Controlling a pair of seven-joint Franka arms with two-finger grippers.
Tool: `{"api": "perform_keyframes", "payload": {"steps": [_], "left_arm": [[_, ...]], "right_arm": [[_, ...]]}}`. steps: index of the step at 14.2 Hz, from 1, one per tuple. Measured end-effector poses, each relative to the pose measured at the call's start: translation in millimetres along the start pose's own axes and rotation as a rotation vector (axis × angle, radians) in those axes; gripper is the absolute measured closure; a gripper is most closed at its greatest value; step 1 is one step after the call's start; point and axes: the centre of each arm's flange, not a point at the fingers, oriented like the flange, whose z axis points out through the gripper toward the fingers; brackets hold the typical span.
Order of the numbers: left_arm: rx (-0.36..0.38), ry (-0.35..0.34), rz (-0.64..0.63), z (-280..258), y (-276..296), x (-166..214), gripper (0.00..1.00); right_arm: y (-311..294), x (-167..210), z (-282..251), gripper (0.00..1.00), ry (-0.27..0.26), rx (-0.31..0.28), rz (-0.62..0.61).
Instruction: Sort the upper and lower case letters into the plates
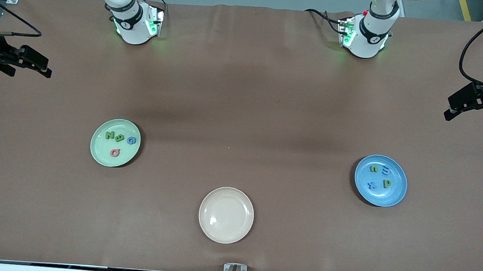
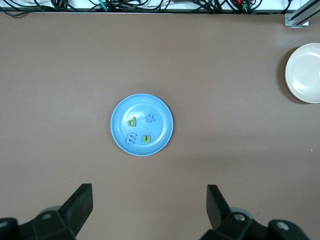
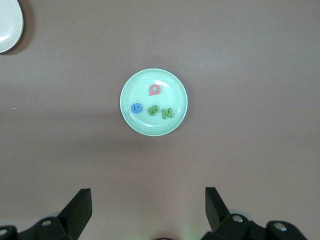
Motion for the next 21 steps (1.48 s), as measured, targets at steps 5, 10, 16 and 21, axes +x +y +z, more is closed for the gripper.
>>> {"api": "perform_keyframes", "payload": {"steps": [5, 10, 16, 21], "left_arm": [[0.031, -0.023, 0.003, 2.2, -2.3, -2.5, 0.00], [0.031, -0.031, 0.004, 3.2, -2.3, -3.3, 0.00], [0.031, -0.033, 0.004, 3.9, -2.2, -3.3, 0.00], [0.031, -0.034, 0.002, 4.6, -3.4, -3.0, 0.00]], "right_arm": [[2.0, 0.0, 0.0, 0.00, 0.000, -0.001, 0.008], [2.5, 0.0, 0.4, 0.00, -0.001, -0.001, 0.009], [2.5, -0.1, 0.5, 0.00, -0.001, -0.001, 0.009], [2.5, -0.1, 0.5, 0.00, -0.001, -0.001, 0.009]]}}
